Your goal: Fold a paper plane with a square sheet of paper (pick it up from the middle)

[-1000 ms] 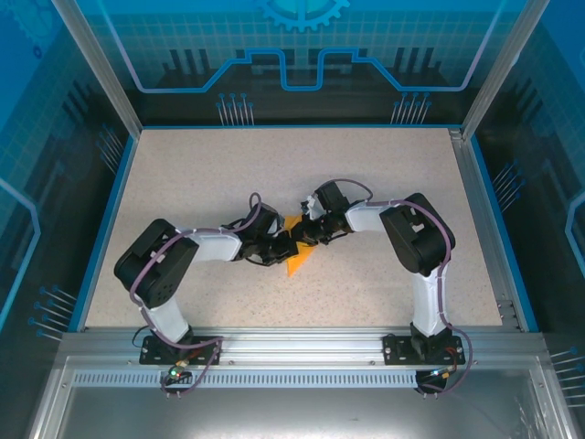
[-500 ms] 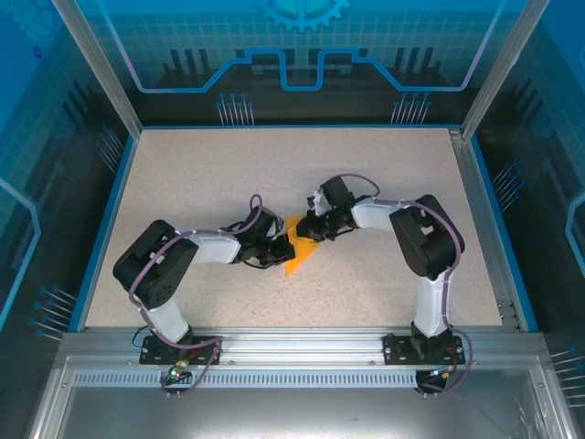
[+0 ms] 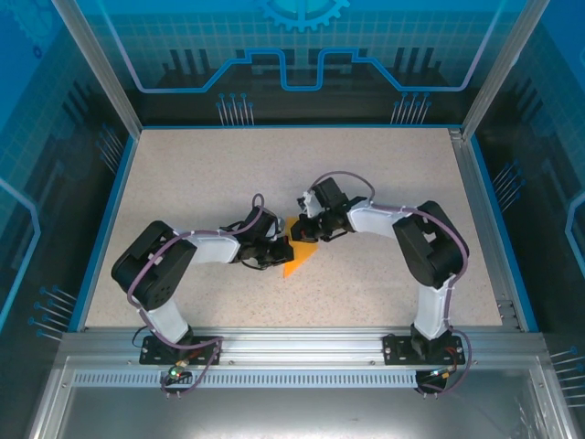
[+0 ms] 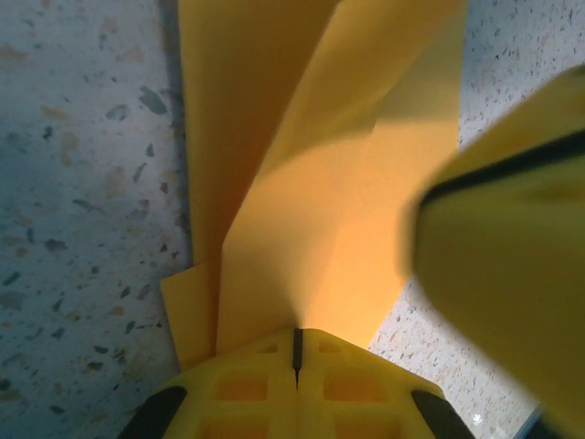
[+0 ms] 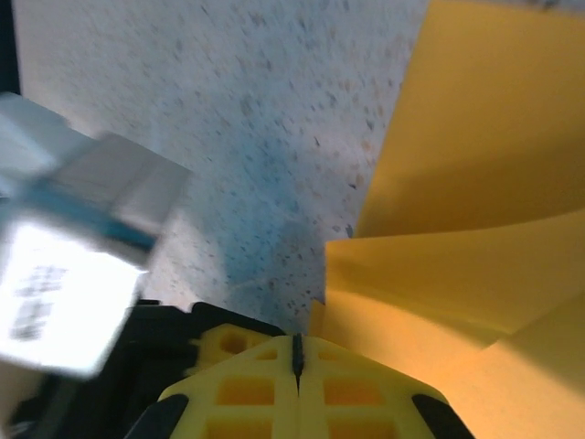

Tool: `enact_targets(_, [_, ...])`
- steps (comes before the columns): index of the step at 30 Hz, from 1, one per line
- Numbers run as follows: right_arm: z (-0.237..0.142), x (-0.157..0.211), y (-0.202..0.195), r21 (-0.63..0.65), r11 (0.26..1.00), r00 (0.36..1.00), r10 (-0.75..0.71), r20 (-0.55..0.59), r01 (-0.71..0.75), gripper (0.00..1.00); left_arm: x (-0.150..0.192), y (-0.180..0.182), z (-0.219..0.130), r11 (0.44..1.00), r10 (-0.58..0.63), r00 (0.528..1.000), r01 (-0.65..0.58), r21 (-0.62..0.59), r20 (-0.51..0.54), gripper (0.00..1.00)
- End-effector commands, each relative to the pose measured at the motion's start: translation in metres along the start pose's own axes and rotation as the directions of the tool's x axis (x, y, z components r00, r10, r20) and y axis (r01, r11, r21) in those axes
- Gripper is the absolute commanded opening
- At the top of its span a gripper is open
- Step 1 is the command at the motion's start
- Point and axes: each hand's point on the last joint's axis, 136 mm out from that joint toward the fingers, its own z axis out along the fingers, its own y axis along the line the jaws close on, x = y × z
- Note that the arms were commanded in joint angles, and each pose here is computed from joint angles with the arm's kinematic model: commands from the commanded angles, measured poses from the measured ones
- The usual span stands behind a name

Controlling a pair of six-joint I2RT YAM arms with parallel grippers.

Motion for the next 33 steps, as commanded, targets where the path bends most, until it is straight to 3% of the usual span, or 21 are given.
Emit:
enact_targets(1, [0.012,-0.002,-0.009,0.028,1.000,1.000,0.006,-0.008,-0.005,0.03,0.052,0.065,0.001,0.971,-0.099,0.984,0.063,-0.229,-0.151,0.00])
enact_targets(9, [0.019,-0.010,-0.055,0.150,0.987,0.998,0.061,0.032,-0.065,0.03,0.054,0.067,0.002,0.970,-0.094,0.982,0.054,-0.235,-0.162,0.00])
enact_targets(19, [-0.005,-0.060,-0.077,0.121,0.985,0.985,0.104,0.139,-0.121,0.05,0.058,0.073,0.002,0.968,-0.089,0.980,0.042,-0.249,-0.178,0.00])
enact_targets(27, [-0.016,-0.085,-0.105,0.182,0.968,0.974,0.138,0.177,-0.170,0.05,0.062,0.077,0.002,0.966,-0.081,0.977,0.028,-0.259,-0.197,0.00])
enact_targets(33, [-0.032,-0.099,-0.092,0.150,0.980,0.976,0.103,0.194,-0.133,0.06,0.062,0.075,0.001,0.967,-0.074,0.978,0.023,-0.255,-0.194,0.00])
